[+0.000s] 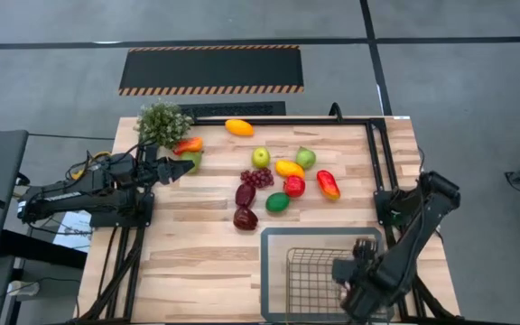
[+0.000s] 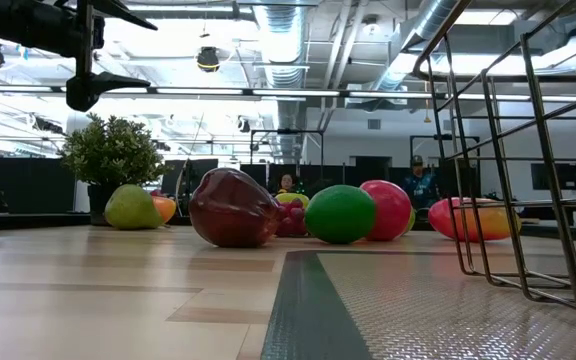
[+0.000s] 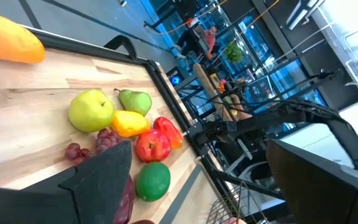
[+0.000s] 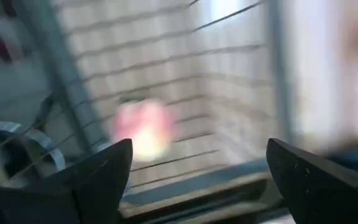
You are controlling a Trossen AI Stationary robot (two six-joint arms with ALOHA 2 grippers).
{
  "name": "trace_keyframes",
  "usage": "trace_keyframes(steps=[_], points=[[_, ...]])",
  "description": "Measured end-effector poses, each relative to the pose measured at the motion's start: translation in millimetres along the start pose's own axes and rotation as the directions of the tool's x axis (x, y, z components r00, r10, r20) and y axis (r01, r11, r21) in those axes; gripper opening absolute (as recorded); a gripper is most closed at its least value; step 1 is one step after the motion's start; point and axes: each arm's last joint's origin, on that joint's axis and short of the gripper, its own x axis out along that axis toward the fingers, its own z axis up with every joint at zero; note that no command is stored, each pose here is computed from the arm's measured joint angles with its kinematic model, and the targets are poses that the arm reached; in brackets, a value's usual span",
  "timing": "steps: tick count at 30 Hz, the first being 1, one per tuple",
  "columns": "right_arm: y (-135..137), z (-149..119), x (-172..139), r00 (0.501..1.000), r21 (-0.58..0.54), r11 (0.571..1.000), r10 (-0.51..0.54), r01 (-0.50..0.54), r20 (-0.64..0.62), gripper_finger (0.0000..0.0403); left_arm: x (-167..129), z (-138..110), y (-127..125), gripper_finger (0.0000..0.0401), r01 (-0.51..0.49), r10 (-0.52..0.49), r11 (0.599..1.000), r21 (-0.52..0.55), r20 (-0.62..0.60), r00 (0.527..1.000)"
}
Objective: Build produce basket
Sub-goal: Put the red mango into the wire basket
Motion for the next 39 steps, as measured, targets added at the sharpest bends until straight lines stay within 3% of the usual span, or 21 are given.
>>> trace_keyframes(steps=[3,5,9,14,18,24,31,39], points=[[-22.0,15.1,-24.3,0.989,0.064,0.994,0.076,-0.085,0.128,0.0386,0.0,0.0,0.0,0.0360,0.000,0.000,1.000,-0.002,0.000,1.000],[-45.0,25.0,-36.3,0.981,0.129,0.987,0.066,-0.091,0.183,0.0386,0.0,0.0,0.0,0.0360,0.000,0.000,1.000,-0.003,0.000,1.000],[-89.2,39.9,-49.5,0.960,0.269,0.959,0.013,-0.091,0.279,0.0386,0.0,-0.1,-0.5,0.0360,0.010,-0.010,1.000,-0.006,-0.009,1.000],[-150.5,52.8,-55.5,0.938,0.467,0.881,-0.096,-0.075,0.332,0.0385,0.0,-0.2,-0.5,0.0360,0.011,-0.011,1.000,-0.005,-0.011,1.000],[-190.4,60.7,-38.5,0.948,0.558,0.830,-0.181,0.005,0.261,0.0386,0.0,-0.4,-0.2,0.0360,0.007,-0.007,1.000,-0.004,-0.013,1.000],[-229.1,68.0,13.7,0.961,0.595,0.784,-0.268,0.175,0.070,0.0384,0.0,-0.4,-0.1,0.0360,0.005,-0.005,1.000,-0.004,-0.010,1.000],[-248.6,70.3,76.2,0.982,0.623,0.777,-0.174,0.091,0.073,0.0384,0.0,-0.4,0.1,0.0360,0.003,-0.002,1.000,0.014,-0.009,1.000],[-262.6,70.6,126.8,0.983,0.626,0.776,-0.165,0.081,0.078,0.0384,0.0,0.0,0.5,0.0360,-0.011,0.011,1.000,0.017,0.008,1.000]])
